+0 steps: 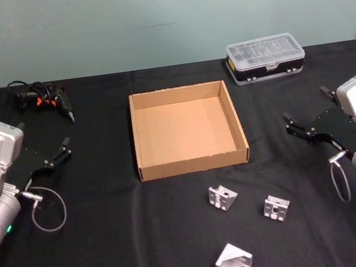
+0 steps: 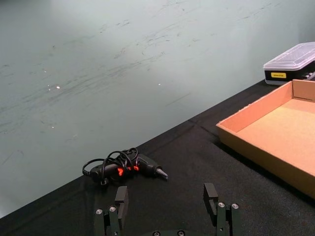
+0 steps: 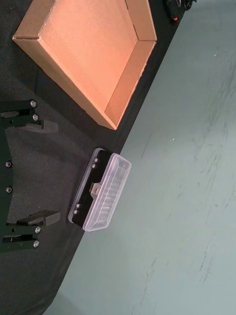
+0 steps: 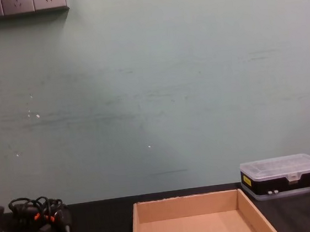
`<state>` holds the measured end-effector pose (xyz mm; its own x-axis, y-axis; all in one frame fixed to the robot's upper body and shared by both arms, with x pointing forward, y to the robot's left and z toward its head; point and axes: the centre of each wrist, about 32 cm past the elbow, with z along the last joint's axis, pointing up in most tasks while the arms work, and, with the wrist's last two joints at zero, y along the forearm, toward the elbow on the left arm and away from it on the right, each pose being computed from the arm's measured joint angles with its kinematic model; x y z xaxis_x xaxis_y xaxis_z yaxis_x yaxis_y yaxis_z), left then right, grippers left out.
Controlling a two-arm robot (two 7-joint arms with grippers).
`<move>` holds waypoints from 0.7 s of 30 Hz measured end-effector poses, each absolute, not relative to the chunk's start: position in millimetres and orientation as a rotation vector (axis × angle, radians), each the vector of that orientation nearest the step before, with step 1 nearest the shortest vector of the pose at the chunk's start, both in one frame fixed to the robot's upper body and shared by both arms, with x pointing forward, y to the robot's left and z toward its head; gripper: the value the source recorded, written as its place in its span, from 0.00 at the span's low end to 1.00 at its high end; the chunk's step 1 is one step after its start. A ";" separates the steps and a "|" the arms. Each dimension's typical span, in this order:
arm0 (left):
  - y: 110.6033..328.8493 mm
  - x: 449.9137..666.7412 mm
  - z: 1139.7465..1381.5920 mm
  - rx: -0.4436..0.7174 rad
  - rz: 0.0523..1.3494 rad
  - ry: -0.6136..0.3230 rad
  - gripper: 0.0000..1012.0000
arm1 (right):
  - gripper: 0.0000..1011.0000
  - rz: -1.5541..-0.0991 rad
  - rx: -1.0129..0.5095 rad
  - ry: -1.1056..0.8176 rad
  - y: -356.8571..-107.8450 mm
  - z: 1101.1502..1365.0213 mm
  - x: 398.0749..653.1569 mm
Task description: Use one hand to pick up the angle iron from the table and place it into the box.
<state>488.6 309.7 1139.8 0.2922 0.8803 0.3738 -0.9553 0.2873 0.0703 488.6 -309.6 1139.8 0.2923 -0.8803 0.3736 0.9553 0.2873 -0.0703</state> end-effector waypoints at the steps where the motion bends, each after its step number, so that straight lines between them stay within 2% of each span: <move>1: 309.7 488.6 1139.8 0.304 1.248 -0.285 0.99 | 0.99 -1.248 -0.304 -0.285 -309.6 1139.8 488.6; 13: 309.7 488.6 1139.8 0.304 1.248 -0.285 0.99 | 0.99 -1.248 -0.303 -0.284 -310.0 1139.9 488.3; 21: 309.7 488.6 1139.8 0.304 1.248 -0.285 0.99 | 0.99 -1.182 -0.258 -0.240 -324.9 1157.2 456.4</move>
<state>488.6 309.7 1139.8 0.2922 0.8803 0.3738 -0.9553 0.2873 0.0701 456.4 -324.9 1157.2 0.3601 -0.8772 0.3176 0.9316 0.3561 -0.0726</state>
